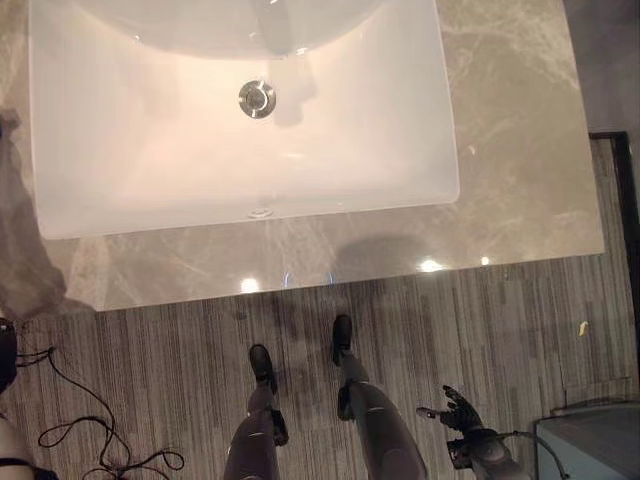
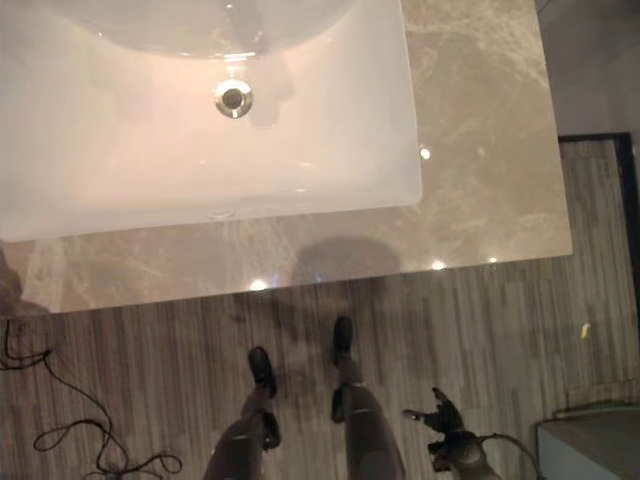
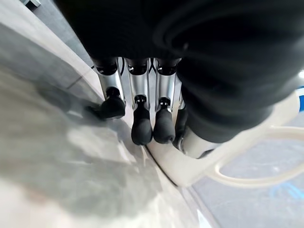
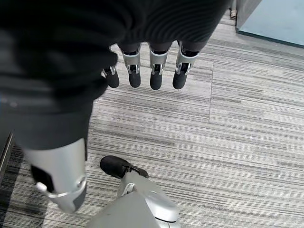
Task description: Put brush and paste in cup on sink, flatten towel.
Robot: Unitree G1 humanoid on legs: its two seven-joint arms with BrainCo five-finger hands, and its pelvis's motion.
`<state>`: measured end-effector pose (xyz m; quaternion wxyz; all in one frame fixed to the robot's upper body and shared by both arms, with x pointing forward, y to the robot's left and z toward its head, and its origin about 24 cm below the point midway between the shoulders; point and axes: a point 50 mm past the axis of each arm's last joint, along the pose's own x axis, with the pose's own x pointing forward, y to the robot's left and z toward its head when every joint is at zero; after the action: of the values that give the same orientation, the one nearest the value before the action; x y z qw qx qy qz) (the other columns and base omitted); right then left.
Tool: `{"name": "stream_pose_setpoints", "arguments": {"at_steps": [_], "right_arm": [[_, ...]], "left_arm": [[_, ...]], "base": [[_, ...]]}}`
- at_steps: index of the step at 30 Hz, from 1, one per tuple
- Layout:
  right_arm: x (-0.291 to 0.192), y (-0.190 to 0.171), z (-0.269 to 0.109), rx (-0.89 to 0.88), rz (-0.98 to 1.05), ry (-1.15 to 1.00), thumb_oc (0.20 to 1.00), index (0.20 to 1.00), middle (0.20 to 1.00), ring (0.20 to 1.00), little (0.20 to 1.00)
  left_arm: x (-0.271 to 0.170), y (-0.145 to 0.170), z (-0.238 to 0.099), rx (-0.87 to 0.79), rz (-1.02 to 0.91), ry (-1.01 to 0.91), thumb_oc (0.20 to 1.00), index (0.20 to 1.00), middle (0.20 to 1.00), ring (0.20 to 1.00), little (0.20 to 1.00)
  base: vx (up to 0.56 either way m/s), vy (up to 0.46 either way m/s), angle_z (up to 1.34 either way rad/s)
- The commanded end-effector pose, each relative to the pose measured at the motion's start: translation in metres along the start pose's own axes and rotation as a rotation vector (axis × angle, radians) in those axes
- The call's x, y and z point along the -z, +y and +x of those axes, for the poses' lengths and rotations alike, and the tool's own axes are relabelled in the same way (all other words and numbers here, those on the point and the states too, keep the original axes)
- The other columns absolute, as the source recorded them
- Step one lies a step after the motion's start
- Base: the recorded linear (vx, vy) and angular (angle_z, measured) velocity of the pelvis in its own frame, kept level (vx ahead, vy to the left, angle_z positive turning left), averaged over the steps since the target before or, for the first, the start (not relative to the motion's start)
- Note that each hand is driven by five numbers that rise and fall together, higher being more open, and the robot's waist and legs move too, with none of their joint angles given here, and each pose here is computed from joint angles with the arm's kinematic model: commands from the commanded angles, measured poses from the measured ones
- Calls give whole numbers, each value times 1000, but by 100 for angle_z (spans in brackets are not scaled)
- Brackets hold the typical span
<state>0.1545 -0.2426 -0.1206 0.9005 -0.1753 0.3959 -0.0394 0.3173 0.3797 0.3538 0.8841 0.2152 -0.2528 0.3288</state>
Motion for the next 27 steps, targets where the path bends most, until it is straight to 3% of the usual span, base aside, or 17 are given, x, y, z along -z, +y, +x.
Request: {"name": "stream_pose_setpoints", "arguments": {"at_steps": [1, 15, 24, 27], "right_arm": [[4, -7, -2, 24, 3, 5, 1000, 1000, 1000, 1000, 1000], [24, -9, -7, 52, 37, 76, 1000, 1000, 1000, 1000, 1000], [31, -13, -8, 64, 42, 105, 1000, 1000, 1000, 1000, 1000], [31, -10, -8, 59, 45, 105, 1000, 1000, 1000, 1000, 1000]], "left_arm": [[15, -11, -3, 47, 61, 61, 200, 200, 200, 200, 200], [-3, -15, 8, -28, 76, 36, 200, 200, 200, 200, 200], [-20, 8, 18, -146, 73, 26, 200, 200, 200, 200, 200], [-17, -1, 15, -135, 42, 19, 200, 200, 200, 200, 200]], "base": [[0, 0, 0], [28, 3, -2], [16, 14, -7], [0, 0, 0]]}}
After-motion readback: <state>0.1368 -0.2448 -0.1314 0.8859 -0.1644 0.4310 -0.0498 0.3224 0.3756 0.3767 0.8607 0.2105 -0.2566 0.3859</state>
